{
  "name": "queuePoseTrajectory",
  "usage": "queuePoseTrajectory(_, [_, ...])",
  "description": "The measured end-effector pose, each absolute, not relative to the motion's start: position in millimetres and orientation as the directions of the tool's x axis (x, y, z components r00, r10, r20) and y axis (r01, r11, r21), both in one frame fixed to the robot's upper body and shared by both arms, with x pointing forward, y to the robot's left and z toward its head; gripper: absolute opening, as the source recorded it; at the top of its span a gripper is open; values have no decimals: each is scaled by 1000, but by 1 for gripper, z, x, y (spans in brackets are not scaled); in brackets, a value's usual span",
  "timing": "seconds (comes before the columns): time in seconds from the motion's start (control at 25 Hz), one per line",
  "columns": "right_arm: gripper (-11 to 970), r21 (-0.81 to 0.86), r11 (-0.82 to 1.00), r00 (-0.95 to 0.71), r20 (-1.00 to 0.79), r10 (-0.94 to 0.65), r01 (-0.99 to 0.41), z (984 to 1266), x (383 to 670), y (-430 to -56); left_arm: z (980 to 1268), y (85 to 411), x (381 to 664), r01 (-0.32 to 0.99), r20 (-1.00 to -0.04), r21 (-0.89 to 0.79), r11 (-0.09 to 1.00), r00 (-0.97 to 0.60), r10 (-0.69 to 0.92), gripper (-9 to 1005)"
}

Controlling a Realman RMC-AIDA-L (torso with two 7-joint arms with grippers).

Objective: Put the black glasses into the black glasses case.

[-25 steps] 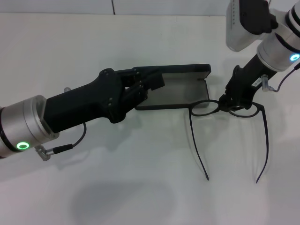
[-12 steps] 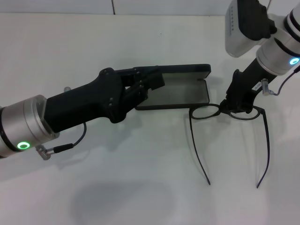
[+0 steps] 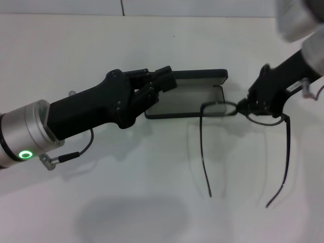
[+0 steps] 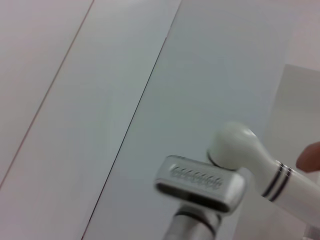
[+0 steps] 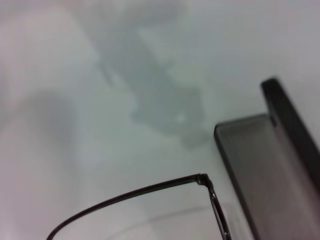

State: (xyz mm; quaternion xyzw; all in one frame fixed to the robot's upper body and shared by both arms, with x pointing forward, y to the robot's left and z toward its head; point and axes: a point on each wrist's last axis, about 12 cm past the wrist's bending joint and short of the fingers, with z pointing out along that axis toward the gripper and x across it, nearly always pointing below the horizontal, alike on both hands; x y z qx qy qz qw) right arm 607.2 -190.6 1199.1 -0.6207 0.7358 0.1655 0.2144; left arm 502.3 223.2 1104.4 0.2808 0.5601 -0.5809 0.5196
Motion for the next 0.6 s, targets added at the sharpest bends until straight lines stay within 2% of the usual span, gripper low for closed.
queuePoseTrajectory(0.28, [63,-85,254,-92,-787,-610,-963,1219,563,-229,1105,223,500,933,-920,-321,165,-265,-290,74])
queuePoseTrajectory(0.6, [62,-36,314,-46,-968,-248,-949,1193,542,-267,1122,214,499,969,-915,-243,54,-210,-345,71])
